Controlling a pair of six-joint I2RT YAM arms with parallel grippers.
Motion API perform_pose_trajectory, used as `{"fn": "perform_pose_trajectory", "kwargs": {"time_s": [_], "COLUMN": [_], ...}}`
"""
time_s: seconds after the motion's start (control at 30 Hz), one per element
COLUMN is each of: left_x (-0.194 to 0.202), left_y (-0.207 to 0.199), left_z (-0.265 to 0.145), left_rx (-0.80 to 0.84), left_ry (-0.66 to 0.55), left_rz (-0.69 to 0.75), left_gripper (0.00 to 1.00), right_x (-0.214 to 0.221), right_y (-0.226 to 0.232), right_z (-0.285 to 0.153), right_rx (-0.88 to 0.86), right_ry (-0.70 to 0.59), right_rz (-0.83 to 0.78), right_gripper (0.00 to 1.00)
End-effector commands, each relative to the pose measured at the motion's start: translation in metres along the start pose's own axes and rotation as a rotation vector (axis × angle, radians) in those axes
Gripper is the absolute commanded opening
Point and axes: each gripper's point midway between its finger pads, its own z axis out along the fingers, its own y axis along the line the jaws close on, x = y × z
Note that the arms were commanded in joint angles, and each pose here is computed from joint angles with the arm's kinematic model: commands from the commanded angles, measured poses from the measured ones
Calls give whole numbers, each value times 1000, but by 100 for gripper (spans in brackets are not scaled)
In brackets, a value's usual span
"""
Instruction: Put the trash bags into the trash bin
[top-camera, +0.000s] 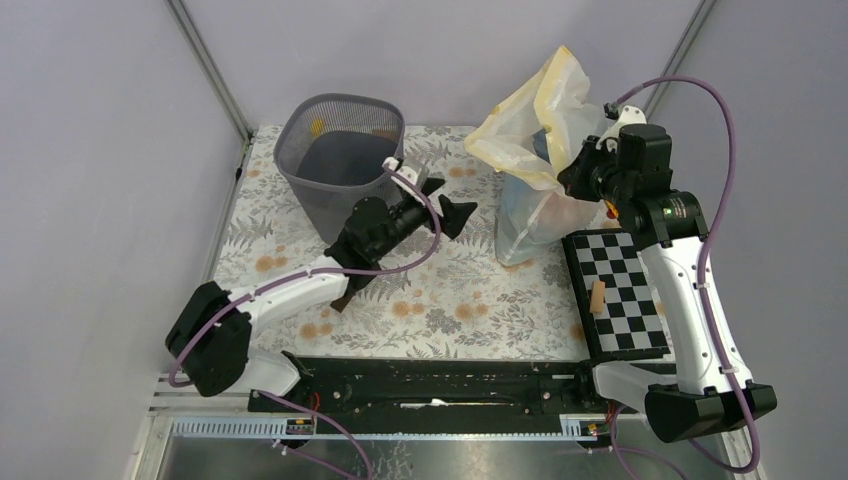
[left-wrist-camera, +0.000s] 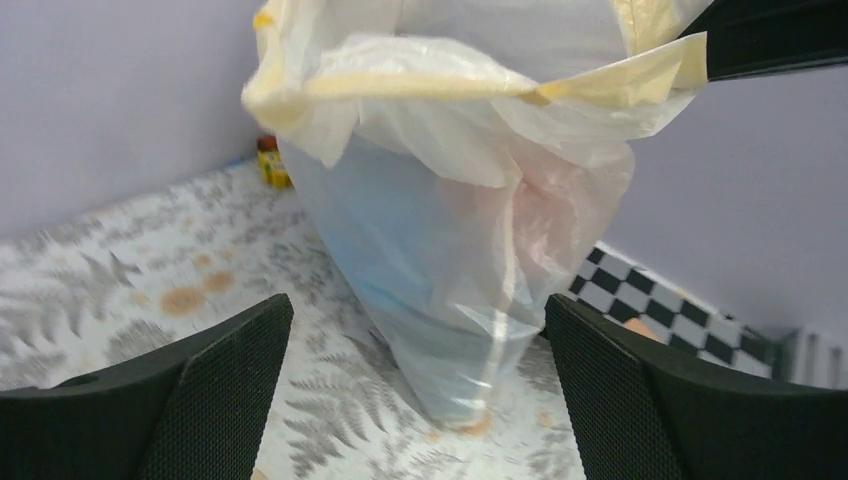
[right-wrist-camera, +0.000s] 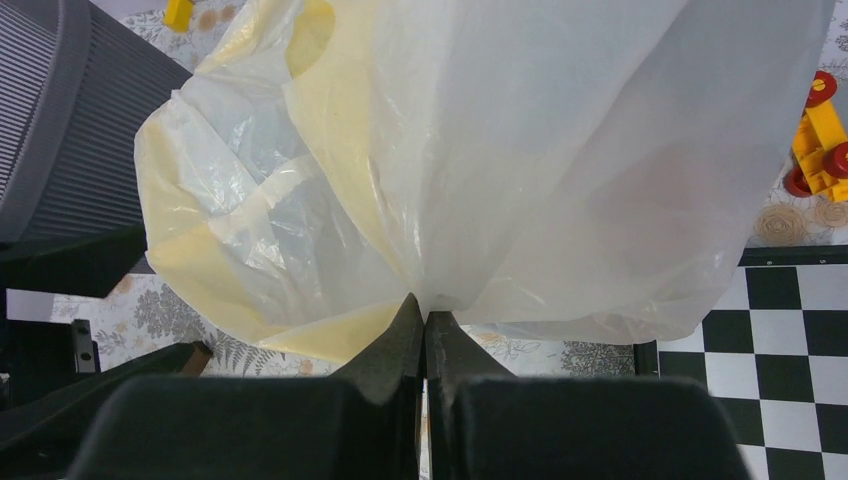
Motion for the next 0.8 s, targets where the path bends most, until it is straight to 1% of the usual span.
{"fn": "perform_pose_trajectory", "kwargs": {"time_s": [0.0, 0.1, 0.2, 0.27, 0.37, 0.5, 0.6, 0.67, 0.7, 0.73, 0.77], "left_x": [-54, -51, -57, -57, -59, -66, -51, -41, -38, -31, -27], "left_y": [-16, -30, -25, -26, -32, -32, -27, -24, -23, -21, -20], "left_z": [17, 17, 25, 31, 41, 62, 78, 87, 91, 95, 99], "left_rx": [107, 218, 213, 237, 279, 283, 311, 322, 328, 335, 342], "left_ry": [-167, -176, -172, -172, -196, -191, -135, -104, -97, -79, -61], "left_rz": [368, 637, 793, 902, 1016, 1062, 1105, 1112, 1108, 1104, 1099], "left_gripper": [99, 99, 99, 99, 99, 99, 99, 97, 94, 88, 77], "right_x": [3, 1, 2, 2, 3, 3, 1, -3, -4, -6, -8], "right_y": [7, 8, 9, 10, 11, 9, 7, 7, 6, 6, 5], "right_z": [-3, -4, -4, -4, -4, -2, -3, -3, -3, -3, -3], "right_rx": [-35, -38, -45, -49, -54, -45, -34, -28, -23, -18, -10], "right_ry": [12, 7, 10, 12, 16, 18, 8, -4, -6, -13, -20], "right_rz": [2, 1, 2, 2, 5, 3, 2, 2, 4, 5, 6], "right_gripper": [0, 0, 0, 0, 0, 0, 0, 0, 0, 0, 3]}}
